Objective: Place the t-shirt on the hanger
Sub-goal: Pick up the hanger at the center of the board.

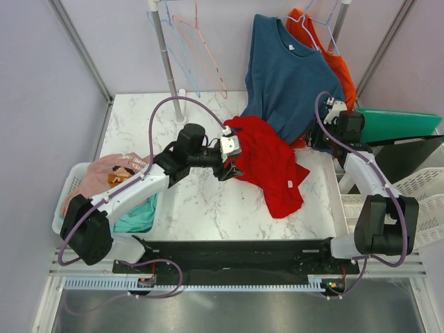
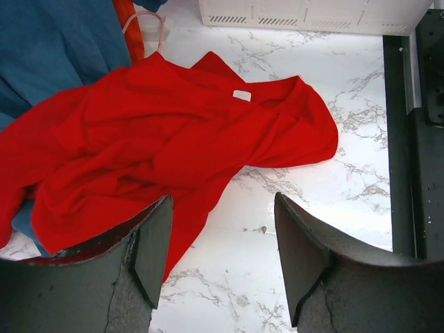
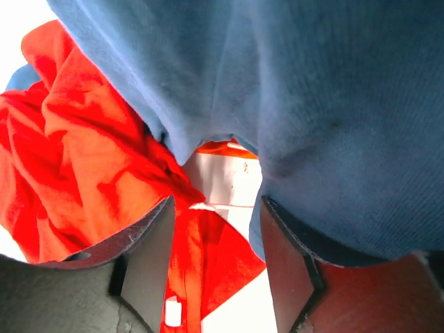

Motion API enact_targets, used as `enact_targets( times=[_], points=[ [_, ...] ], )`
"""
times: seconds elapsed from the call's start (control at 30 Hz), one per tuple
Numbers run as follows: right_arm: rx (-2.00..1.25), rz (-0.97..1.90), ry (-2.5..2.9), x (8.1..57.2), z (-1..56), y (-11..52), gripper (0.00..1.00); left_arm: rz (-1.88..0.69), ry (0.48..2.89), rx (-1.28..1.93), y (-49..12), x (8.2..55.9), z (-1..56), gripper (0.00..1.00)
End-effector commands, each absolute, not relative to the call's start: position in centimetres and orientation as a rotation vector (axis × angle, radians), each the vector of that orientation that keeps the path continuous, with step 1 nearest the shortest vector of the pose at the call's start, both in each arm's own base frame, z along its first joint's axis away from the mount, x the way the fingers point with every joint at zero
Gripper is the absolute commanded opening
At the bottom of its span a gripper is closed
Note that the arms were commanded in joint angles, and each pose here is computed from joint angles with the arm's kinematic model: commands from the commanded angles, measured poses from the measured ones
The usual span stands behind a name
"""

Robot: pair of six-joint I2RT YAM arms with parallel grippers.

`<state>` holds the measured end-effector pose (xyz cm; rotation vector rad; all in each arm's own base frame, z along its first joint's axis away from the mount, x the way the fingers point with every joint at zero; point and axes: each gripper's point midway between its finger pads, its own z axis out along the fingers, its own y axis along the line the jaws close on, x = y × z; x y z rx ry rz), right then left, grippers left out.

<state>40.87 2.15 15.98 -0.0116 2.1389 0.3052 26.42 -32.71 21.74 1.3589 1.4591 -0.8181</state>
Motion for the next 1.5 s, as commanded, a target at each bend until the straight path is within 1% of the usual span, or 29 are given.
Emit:
enact_targets(
  times=[0.0,0.07,0.1,0.13,0.2,0.27,0.3,0.33,0.4,0.43,0.5,0.53,0.63,0.83,0.97,1.0,1.03,1.13,1.3,1.47],
  points=[
    [-0.014,0.331,2.058,42.8,18.3,2.2,0.55,-0.824,1.444,1.323,-33.0,26.9,22.3,0.67],
    [-0.050,0.359,2.115,41.9,17.5,2.7,0.48,-0.825,1.445,1.326,-33.0,26.9,22.2,0.67],
    [-0.054,0.380,2.134,41.4,17.1,2.9,0.47,-0.826,1.446,1.328,-32.9,26.8,22.1,0.67],
    [-0.041,0.384,2.158,40.8,16.4,3.0,0.48,-0.827,1.445,1.329,-32.9,26.8,22.0,0.67],
    [-0.007,0.377,2.168,39.2,15.3,3.0,0.52,-0.833,1.454,1.329,-32.8,26.6,21.7,0.67],
    [0.021,0.352,2.110,39.3,15.9,2.7,0.55,-0.839,1.456,1.332,-32.8,26.5,21.4,0.67],
    [0.033,0.330,2.113,39.2,15.1,2.4,0.55,-0.844,1.464,1.332,-32.8,26.4,21.2,0.67],
    [0.031,0.321,2.097,39.7,15.1,2.3,0.53,-0.847,1.462,1.332,-32.9,26.4,21.2,0.67],
    [0.039,0.319,2.104,40.4,15.0,2.3,0.42,-0.849,1.463,1.330,-33.0,26.5,21.3,0.68],
    [0.053,0.328,2.148,40.4,13.9,2.3,0.38,-0.846,1.464,1.329,-33.0,26.6,21.4,0.68],
    [0.072,0.339,2.161,40.7,13.8,2.4,0.40,-0.839,1.461,1.331,-32.9,26.6,21.4,0.68],
    [0.101,0.306,2.166,40.9,13.4,1.9,0.44,-0.833,1.462,1.331,-32.9,26.7,21.4,0.68],
    [0.146,0.274,2.200,40.9,11.8,1.5,0.48,-0.827,1.462,1.337,-32.8,26.7,21.1,0.69],
    [0.185,0.201,2.211,41.9,10.5,1.3,0.48,-0.834,1.474,1.334,-32.8,26.7,20.6,0.70],
    [0.268,0.123,2.214,42.9,10.2,0.7,0.50,-0.822,1.475,1.332,-32.6,26.8,20.5,0.72],
    [0.297,0.083,2.208,43.2,10.1,0.1,0.51,-0.823,1.475,1.334,-32.7,26.8,20.5,0.72],
    [0.302,0.078,2.221,43.3,9.6,0.0,0.55,-0.826,1.477,1.334,-32.7,26.8,20.4,0.72],
    [0.325,0.074,2.211,44.0,9.5,-0.2,0.58,-0.822,1.480,1.333,-32.5,26.9,20.3,0.72],
    [0.330,0.067,2.203,45.0,9.3,-0.3,0.57,-0.823,1.491,1.332,-32.2,27.0,19.8,0.72],
    [0.328,0.091,2.222,45.8,8.4,0.1,0.51,-0.831,1.497,1.328,-32.2,27.3,19.8,0.72]
  ],
)
